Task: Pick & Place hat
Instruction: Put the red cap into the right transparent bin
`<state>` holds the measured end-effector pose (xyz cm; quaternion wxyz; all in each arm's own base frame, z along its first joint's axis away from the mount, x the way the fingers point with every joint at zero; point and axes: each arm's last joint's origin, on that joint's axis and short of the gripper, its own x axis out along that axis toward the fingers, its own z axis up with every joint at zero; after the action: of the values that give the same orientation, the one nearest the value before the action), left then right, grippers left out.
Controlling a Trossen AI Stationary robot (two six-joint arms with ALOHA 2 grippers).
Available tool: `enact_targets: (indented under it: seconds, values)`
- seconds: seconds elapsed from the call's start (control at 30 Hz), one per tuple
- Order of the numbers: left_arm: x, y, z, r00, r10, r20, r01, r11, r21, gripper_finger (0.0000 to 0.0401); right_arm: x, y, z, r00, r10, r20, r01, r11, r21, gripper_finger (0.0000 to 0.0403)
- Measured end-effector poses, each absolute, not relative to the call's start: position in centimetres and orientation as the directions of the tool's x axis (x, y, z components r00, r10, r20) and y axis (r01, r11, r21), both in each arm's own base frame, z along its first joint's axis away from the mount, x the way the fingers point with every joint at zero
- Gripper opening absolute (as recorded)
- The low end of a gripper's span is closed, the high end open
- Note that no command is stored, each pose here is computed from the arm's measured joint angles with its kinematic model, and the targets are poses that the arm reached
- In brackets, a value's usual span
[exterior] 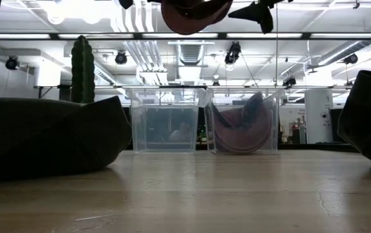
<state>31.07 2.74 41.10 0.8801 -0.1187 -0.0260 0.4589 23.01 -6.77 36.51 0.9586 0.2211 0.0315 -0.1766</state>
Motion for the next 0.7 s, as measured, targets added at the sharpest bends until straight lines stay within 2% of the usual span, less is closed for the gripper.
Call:
enact_targets:
  seconds: [0.23, 0.6, 0.7]
  values:
    - [31.2, 2.7, 41.1, 0.615, 0.786, -0.068, -0.772, 0.582, -0.255, 0.0013, 23.7, -7.2, 35.9, 0.906, -0.393, -0.158, 0.422, 0.810, 0.406, 0.0206]
    - [31.3, 2.5, 41.0, 0.673, 0.736, -0.075, -0.718, 0.626, -0.305, 0.0012, 24.9, -7.7, 35.8, 0.899, -0.425, -0.106, 0.428, 0.801, 0.418, 0.0205]
    - [31.3, 2.5, 41.0, 0.674, 0.735, -0.076, -0.718, 0.627, -0.301, 0.0012, 25.0, -7.7, 35.6, 0.898, -0.425, -0.114, 0.430, 0.793, 0.431, 0.0191]
